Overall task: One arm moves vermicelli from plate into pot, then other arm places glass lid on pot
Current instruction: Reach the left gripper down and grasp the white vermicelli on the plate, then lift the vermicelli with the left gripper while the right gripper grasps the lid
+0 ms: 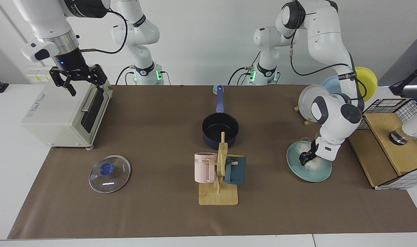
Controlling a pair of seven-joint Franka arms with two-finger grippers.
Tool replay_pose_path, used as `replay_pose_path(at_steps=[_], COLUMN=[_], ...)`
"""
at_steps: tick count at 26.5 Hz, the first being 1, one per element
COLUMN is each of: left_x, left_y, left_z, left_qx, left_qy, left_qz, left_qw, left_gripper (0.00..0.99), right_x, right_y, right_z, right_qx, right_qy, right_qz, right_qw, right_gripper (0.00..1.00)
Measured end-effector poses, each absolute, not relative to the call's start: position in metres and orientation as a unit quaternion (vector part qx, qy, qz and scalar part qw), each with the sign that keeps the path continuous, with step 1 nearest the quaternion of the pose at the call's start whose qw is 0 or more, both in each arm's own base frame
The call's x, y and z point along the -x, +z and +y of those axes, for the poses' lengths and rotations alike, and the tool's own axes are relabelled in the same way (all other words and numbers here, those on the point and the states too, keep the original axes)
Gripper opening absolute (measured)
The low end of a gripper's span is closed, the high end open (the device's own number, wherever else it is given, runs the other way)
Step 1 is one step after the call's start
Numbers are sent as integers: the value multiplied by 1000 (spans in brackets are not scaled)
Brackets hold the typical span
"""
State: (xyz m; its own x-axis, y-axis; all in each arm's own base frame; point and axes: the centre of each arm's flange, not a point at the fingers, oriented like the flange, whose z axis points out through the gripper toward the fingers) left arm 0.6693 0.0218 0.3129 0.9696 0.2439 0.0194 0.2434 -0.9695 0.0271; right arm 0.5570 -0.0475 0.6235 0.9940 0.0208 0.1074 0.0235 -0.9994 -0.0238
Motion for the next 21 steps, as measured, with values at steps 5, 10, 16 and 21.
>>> replay_pose_path(at_steps=[5, 10, 16, 21], left_x=[-674, -673, -640, -606], left_y=[342, 402, 488, 517], left_z=[17, -10, -74, -157], left_qx=[-993, -993, -990, -988], left_qy=[-11, 6, 12, 0], left_qz=[118, 118, 134, 148], left_qw=[13, 23, 35, 42], left_gripper=[445, 419, 401, 401], right_x=[-593, -627, -655, -671], right_y=[577, 528, 479, 420], right_z=[-49, -56, -57, -52], right_qx=[1000, 1000, 999, 999], right_qy=[-27, -21, -33, -35], right_qz=[-8, -3, -2, -7], right_qw=[7, 0, -8, -12], right_gripper=[1000, 1000, 1000, 1000])
